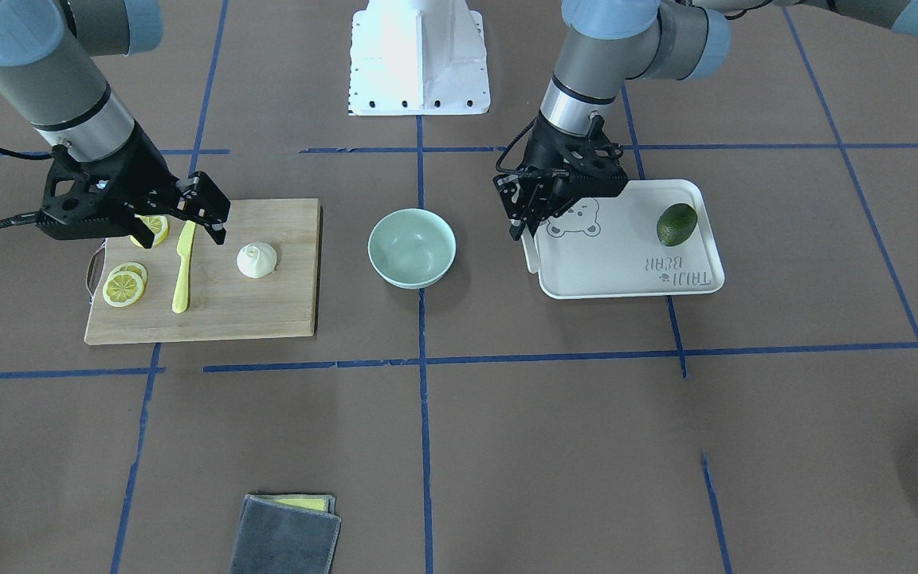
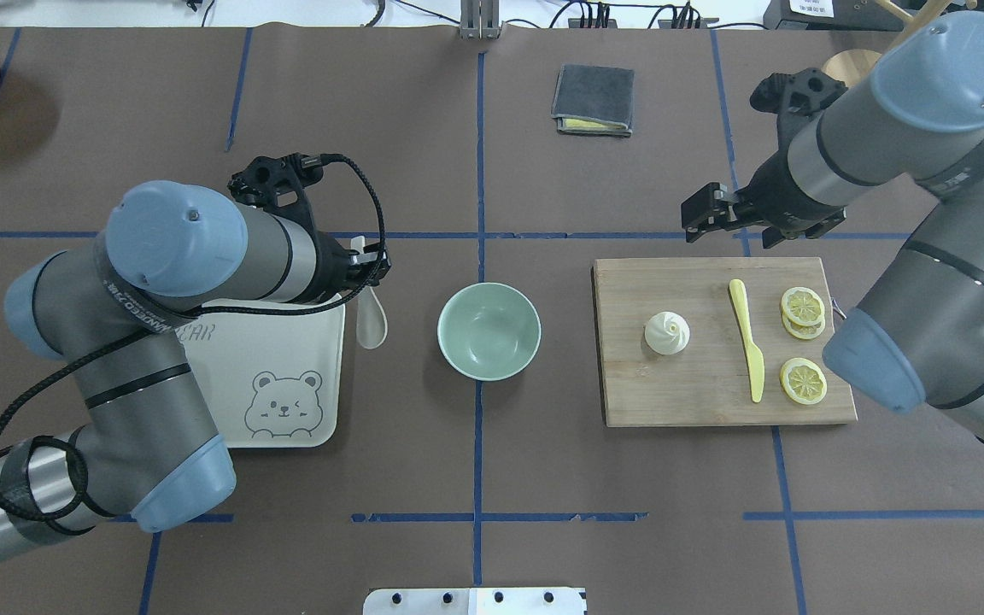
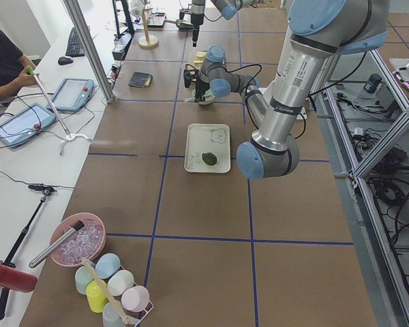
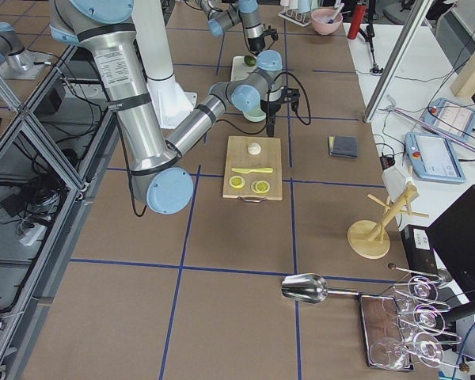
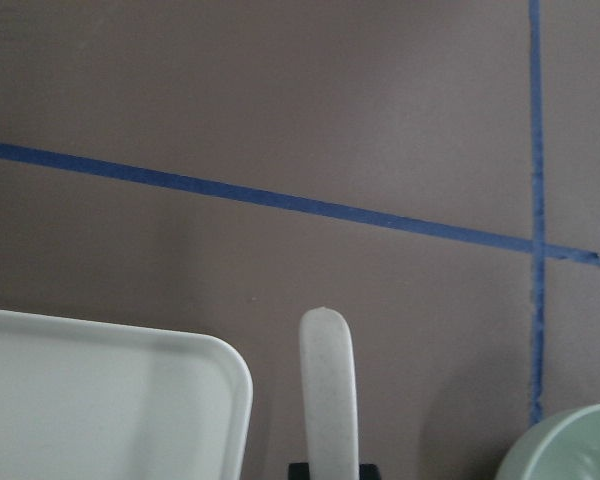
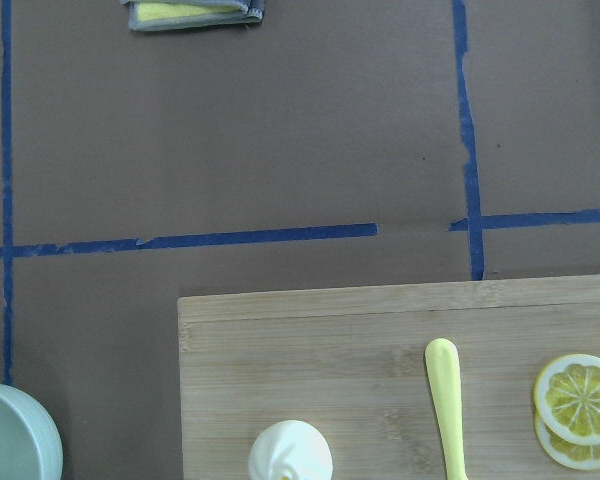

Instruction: Put spoon and bun in bowl

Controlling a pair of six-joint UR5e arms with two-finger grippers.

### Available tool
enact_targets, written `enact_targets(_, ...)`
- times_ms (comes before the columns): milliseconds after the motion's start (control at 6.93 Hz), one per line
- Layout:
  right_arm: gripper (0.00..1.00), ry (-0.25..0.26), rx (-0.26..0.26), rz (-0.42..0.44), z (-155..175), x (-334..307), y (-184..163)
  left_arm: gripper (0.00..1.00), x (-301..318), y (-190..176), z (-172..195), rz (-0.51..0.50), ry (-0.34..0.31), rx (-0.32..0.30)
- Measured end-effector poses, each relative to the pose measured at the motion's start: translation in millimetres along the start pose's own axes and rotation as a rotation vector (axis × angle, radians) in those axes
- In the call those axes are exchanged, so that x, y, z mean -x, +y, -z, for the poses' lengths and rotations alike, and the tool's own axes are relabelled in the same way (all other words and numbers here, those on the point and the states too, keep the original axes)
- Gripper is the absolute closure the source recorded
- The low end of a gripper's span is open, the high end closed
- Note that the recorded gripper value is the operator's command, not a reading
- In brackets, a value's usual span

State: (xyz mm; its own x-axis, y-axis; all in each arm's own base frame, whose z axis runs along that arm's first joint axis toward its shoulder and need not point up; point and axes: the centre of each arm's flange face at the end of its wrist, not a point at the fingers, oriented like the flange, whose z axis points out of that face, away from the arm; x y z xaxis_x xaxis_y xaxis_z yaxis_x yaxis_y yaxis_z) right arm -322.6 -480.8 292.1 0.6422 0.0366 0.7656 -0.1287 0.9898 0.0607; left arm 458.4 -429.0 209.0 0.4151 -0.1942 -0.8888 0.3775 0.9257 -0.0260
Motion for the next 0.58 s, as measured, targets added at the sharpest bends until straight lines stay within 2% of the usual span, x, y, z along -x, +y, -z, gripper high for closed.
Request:
enact_targets(289, 0.00, 0.003, -0.039, -0.005, -52, 25, 18, 1.00, -36, -1, -16, 0.131, 0.083, 0.001)
enact_targets(577, 0.00, 0.027, -0.043, -0.004, -92, 38, 42, 1.00, -55, -2, -42, 0.189, 0.112, -0.014)
